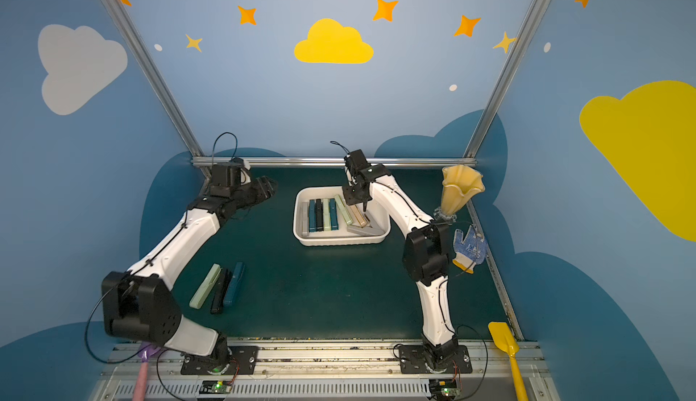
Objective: Put the pruning pliers into the storage box
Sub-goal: Adjust the pruning pliers in the storage box, then pick up the pruning pliers from the center of the board.
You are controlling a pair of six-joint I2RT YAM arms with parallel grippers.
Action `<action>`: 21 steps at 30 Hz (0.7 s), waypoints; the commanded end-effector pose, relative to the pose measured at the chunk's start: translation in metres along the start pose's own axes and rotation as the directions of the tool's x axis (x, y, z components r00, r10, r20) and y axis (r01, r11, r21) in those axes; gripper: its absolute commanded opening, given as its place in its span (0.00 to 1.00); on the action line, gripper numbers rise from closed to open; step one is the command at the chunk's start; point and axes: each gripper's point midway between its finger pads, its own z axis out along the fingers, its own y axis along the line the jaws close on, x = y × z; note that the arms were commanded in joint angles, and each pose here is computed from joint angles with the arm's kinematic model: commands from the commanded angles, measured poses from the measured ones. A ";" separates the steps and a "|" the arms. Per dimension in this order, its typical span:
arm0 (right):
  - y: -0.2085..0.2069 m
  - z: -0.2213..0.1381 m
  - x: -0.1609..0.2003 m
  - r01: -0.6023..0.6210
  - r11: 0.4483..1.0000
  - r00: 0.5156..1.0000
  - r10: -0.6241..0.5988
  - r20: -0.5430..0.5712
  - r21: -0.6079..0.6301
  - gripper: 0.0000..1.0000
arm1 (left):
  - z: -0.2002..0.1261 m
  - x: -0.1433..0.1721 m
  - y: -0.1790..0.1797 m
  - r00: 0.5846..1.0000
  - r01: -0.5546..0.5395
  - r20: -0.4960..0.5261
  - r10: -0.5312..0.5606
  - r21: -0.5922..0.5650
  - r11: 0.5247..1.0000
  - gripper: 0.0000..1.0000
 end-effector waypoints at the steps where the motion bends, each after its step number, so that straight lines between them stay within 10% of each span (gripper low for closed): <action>1: 0.059 -0.002 0.012 -0.127 0.988 0.990 0.132 0.051 -0.090 0.43 | -0.039 0.006 0.046 0.999 0.030 0.019 -0.028 -0.171 0.985 0.72; 9: 0.194 -0.009 0.059 -0.320 0.879 0.945 0.322 -0.056 -0.352 0.45 | -0.131 0.024 0.112 0.990 0.123 0.101 -0.096 -0.305 0.944 0.72; 21: 0.324 0.024 0.124 -0.316 0.848 0.942 0.225 -0.250 -0.425 0.51 | -0.176 0.055 0.130 0.981 0.144 0.173 -0.086 -0.353 0.925 0.70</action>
